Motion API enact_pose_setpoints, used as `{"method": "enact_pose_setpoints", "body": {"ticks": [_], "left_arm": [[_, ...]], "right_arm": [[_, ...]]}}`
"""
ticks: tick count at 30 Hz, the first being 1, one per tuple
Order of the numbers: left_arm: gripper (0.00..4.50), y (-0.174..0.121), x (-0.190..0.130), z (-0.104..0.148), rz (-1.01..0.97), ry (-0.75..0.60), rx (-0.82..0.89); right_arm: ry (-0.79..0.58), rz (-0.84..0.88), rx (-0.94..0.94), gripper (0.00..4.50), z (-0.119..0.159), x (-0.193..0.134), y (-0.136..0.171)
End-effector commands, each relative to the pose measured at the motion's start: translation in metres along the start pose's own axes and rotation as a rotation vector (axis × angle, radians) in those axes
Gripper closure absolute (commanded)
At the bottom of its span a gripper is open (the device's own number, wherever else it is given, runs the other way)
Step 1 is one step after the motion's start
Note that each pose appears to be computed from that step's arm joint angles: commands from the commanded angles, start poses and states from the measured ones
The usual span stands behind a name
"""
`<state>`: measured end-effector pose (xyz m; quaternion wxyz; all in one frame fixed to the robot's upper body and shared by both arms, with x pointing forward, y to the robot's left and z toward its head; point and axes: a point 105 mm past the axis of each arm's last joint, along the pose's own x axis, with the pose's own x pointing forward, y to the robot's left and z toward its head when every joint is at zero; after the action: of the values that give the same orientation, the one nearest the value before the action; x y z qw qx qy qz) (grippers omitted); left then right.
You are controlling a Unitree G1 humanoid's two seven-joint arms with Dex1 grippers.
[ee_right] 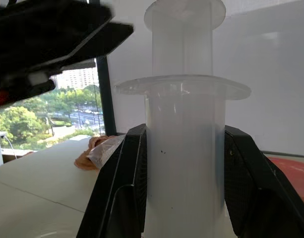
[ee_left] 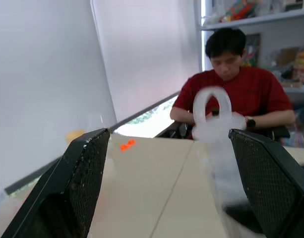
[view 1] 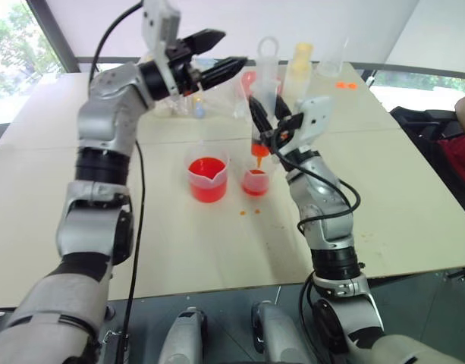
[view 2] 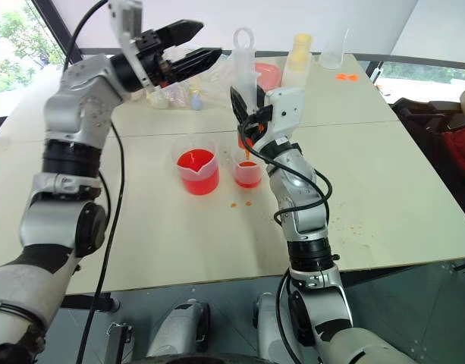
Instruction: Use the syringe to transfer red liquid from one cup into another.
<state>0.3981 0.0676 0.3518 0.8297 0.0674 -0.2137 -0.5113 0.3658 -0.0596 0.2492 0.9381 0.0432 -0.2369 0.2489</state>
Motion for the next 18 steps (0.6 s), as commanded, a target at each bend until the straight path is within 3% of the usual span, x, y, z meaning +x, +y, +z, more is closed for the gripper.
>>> {"method": "enact_pose_setpoints", "body": {"ticks": [1,9,18], "left_arm": [[0.47,-0.003,0.013,0.015,-0.033,-0.041,0.072],[0.47,-0.001,0.026,0.002,-0.034,0.025,0.163],[0.47,-0.003,0.007,0.001,-0.126,0.043,0.152]], "right_arm": [[-0.081,0.015,-0.023,3.08,0.019,0.002,0.007],[-0.084,-0.006,-0.023,3.08,0.017,0.000,0.008],[-0.086,-0.018,-0.026,3.08,0.017,0.001,0.005]]}}
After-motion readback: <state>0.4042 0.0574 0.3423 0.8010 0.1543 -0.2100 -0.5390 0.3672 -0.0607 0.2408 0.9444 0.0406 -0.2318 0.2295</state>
